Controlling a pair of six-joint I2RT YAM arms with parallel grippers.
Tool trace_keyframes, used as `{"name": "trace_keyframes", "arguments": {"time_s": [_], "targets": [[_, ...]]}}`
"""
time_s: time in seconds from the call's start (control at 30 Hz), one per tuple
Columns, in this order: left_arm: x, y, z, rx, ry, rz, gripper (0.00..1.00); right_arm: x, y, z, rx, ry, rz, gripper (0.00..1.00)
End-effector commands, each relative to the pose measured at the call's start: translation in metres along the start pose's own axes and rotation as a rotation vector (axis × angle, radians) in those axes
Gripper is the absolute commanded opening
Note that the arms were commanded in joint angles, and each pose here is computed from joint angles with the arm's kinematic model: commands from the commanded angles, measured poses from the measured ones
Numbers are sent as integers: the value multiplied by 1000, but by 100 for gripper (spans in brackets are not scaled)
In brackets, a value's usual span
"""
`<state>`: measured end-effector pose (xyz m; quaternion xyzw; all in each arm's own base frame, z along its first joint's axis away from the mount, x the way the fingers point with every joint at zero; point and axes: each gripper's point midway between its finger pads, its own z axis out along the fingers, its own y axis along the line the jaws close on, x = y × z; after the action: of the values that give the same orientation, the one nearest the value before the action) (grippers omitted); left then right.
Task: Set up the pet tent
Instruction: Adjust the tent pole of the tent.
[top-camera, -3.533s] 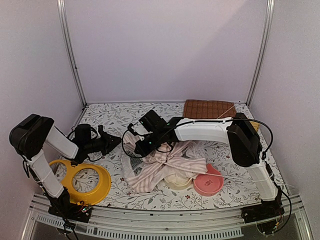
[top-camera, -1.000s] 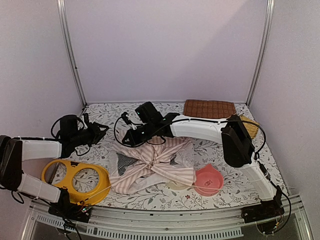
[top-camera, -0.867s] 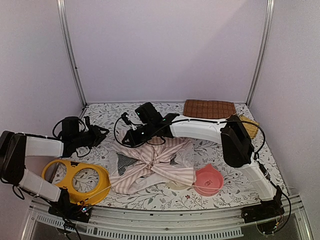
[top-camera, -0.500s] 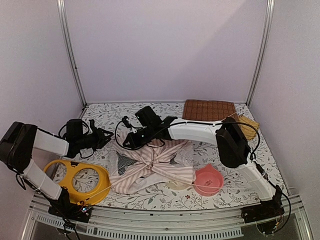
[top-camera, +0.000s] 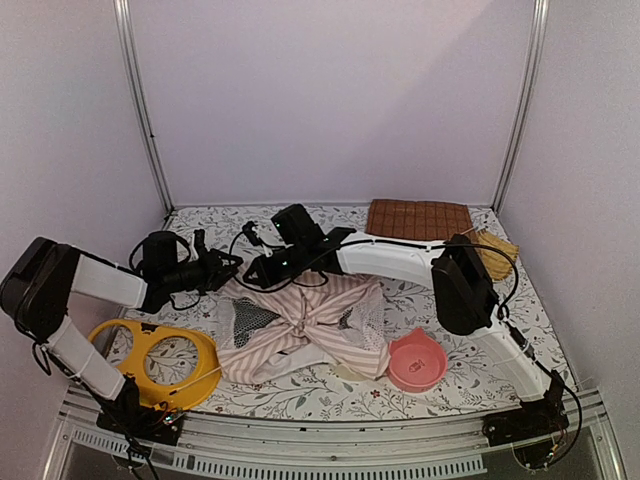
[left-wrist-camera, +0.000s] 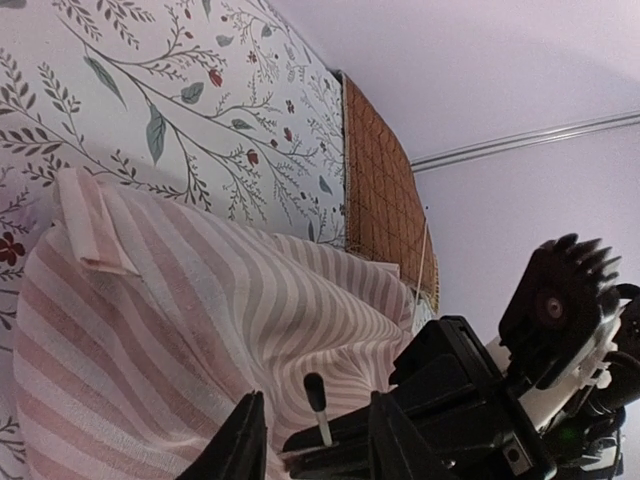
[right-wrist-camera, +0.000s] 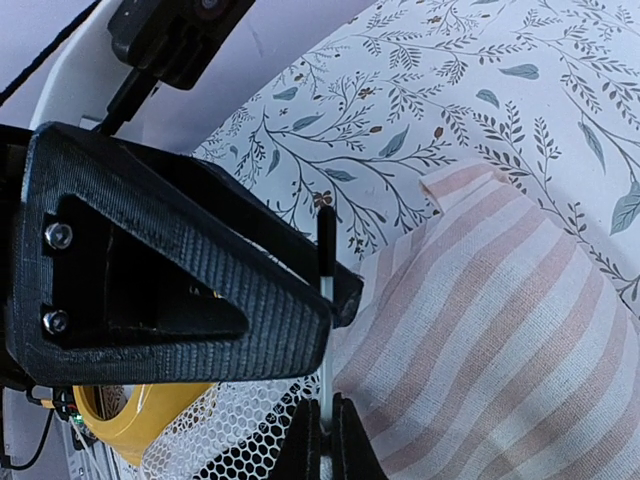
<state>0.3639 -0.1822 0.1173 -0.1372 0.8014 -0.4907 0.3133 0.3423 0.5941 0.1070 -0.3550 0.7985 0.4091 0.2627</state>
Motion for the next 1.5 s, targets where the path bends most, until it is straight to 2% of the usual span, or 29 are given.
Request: {"name": "trace_keyframes", "arguments": {"time_s": [0.0,0.07,0.17,0.27,0.53,0.63,0.73,0.8,1.0,1.03,1.07,1.1,1.37,1.47], "targets": [[-1,-14,12,49,9,23,32,16,-18,10,24,38,-23,0],[-1,-11,16,35,13,16,23,15,-17,9,22,38,-24,0],[-6,-3,18,7,-7,5,1,16,-15,8,17,44,-22,0],[-20,2,18,-13,-44,-4,0,22,-15,7,18,65,-16,3],[-59,6,2,-9,-109,-41,0,31,-19,-5,62,85,-14,25],[-69,8,-6,-1,-126,-42,0,30,-19,-7,72,86,-24,27],[-69,4,-7,14,-116,-38,0,20,-14,-13,67,68,-35,34],[-68,3,-8,18,-112,-37,0,8,-8,-21,67,42,-46,41],[-67,-3,-10,55,-102,-51,0,-48,3,-59,163,-88,-142,76],[-67,-7,-9,70,-96,-57,0,-55,3,-64,188,-110,-158,84],[-67,-13,-9,88,-90,-57,0,-62,1,-68,211,-130,-176,96],[-66,-20,-8,107,-83,-59,0,-64,0,-69,219,-140,-190,100],[-47,-64,-6,188,-58,-75,0,-62,-4,-71,237,-116,-247,96],[-54,-69,-11,192,-84,-87,0,-67,5,-94,233,-87,-244,93]]}}
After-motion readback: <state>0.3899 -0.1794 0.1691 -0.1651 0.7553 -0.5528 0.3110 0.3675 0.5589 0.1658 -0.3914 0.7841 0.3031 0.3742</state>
